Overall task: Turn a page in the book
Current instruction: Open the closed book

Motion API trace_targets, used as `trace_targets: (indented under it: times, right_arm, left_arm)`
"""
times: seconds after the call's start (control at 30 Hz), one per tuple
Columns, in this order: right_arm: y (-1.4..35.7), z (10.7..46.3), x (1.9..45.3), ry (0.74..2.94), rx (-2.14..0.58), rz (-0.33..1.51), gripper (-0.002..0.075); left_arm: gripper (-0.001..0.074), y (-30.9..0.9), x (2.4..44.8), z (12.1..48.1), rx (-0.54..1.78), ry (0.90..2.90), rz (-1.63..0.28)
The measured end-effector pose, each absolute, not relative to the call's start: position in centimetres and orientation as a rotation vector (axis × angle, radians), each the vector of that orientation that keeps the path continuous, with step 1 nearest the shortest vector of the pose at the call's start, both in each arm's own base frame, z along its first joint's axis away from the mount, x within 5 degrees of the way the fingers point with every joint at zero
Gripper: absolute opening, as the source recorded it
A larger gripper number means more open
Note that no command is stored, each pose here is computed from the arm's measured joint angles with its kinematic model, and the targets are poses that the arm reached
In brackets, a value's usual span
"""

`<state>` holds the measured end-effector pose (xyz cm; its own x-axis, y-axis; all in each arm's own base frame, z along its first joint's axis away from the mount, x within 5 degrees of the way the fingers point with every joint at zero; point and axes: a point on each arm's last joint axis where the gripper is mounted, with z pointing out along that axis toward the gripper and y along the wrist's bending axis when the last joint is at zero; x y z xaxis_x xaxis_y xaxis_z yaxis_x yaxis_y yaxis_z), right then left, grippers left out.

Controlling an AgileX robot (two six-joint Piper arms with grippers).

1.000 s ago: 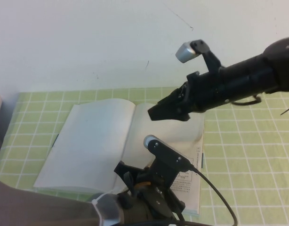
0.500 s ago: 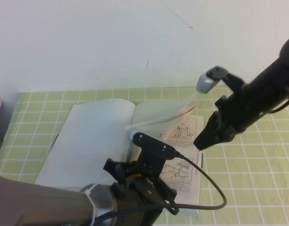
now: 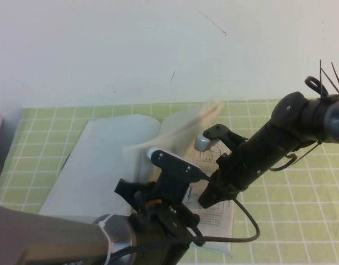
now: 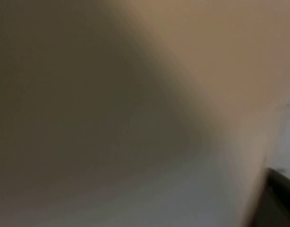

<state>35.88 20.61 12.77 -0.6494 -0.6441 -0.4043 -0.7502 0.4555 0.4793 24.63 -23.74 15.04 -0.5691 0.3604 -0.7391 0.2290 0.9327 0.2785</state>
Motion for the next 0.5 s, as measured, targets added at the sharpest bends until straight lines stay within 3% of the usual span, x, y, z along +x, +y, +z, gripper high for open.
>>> trace_targets:
  times: [0.2, 0.5]
  right_arm:
    - [20.5, 12.6, 35.7, 2.612, -1.206, 0.917, 0.0003]
    - [19.5, 13.4, 35.4, 2.763, -1.237, 0.694, 0.0003]
  left_arm:
    - [-0.0004, -23.1, 24.9, 15.4, 0.381, 2.168, 0.271]
    - [-0.0004, -22.2, 24.6, 16.2, 0.251, 2.208, 0.309]
